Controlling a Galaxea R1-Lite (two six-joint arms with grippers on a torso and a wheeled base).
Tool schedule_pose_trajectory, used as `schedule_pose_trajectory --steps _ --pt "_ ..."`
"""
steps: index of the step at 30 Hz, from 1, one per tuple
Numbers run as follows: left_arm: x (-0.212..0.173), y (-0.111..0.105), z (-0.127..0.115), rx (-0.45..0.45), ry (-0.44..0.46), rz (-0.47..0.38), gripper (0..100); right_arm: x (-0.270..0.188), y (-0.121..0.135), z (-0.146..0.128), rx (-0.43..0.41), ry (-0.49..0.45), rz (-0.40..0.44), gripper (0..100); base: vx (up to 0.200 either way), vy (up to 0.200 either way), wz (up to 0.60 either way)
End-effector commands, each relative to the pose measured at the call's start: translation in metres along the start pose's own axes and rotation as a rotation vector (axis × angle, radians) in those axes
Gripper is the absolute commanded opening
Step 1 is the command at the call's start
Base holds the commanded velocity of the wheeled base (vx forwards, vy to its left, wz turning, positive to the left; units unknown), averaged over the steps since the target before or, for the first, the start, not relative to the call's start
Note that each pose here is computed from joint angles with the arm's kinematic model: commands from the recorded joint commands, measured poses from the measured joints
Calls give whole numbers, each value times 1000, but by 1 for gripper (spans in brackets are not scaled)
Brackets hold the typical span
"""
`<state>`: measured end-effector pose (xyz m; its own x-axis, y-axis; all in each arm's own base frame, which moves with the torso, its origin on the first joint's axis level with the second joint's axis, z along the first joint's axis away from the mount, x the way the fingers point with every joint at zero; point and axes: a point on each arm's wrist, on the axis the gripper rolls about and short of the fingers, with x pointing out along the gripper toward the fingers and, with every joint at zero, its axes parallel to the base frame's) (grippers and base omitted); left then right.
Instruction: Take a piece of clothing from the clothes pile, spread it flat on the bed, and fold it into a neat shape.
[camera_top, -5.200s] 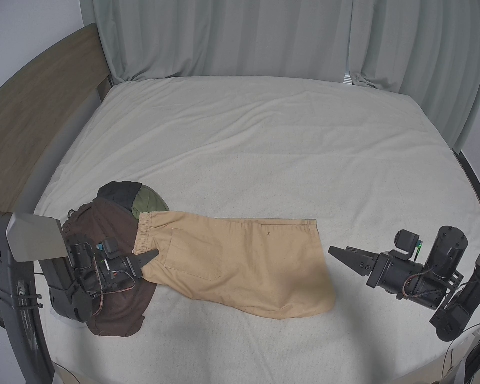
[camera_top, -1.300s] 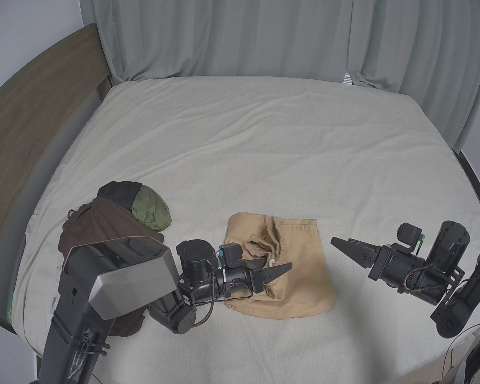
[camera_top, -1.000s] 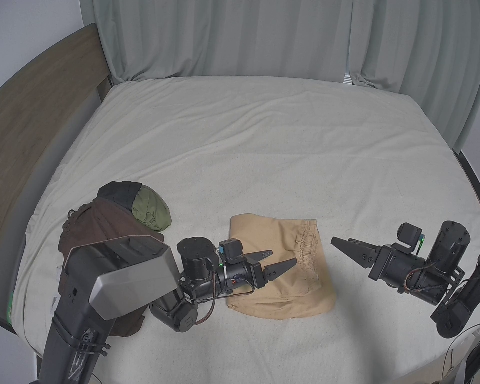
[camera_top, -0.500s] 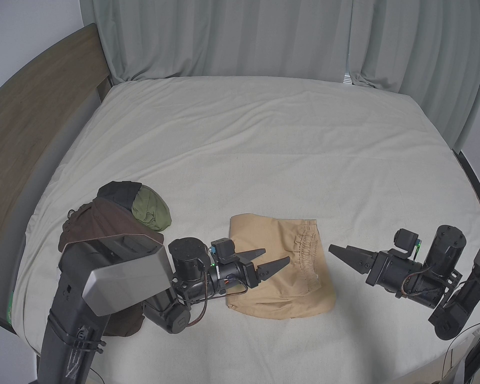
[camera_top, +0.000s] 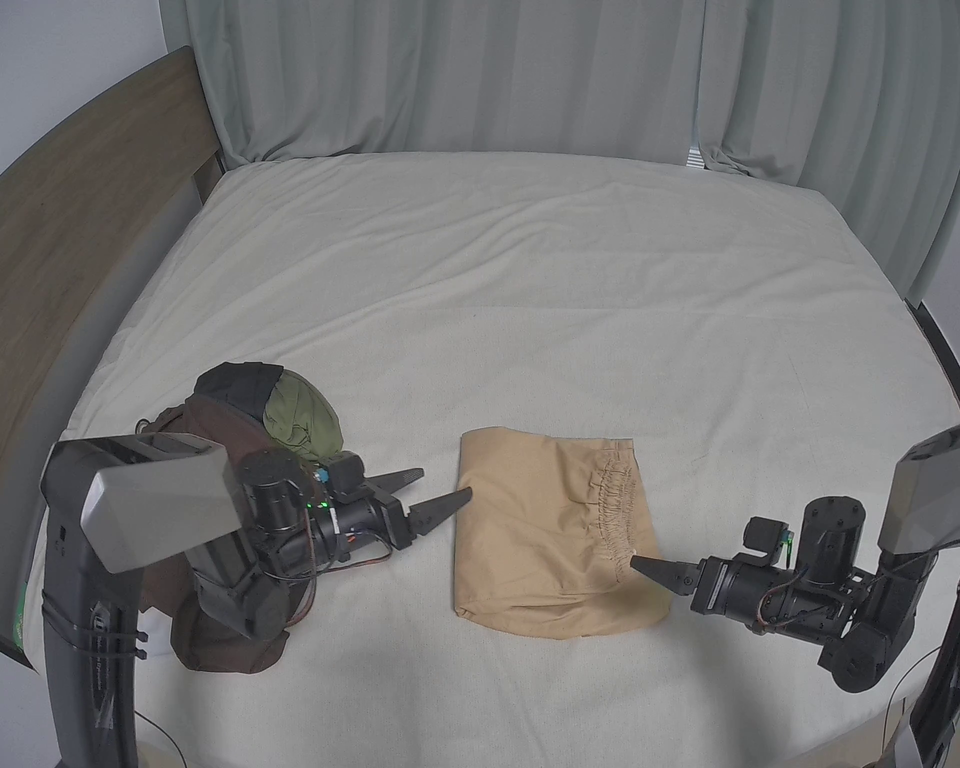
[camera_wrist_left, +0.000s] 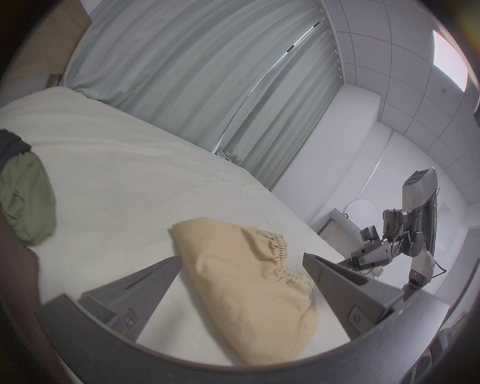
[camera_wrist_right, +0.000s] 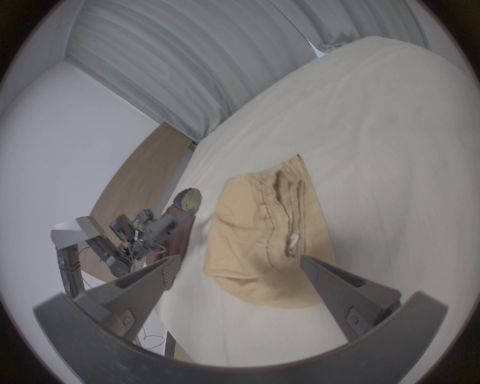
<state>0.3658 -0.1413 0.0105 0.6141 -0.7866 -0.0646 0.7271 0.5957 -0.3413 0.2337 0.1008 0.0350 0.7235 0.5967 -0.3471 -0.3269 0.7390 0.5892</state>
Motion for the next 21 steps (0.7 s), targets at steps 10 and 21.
schedule_pose_trajectory --steps 10,21 --pt "-44 2 29 24 -14 20 100 40 -25 -21 159 48 -92 100 0 0 0" --pt "-50 6 33 41 -20 24 100 69 -32 -18 265 -18 -99 100 0 0 0"
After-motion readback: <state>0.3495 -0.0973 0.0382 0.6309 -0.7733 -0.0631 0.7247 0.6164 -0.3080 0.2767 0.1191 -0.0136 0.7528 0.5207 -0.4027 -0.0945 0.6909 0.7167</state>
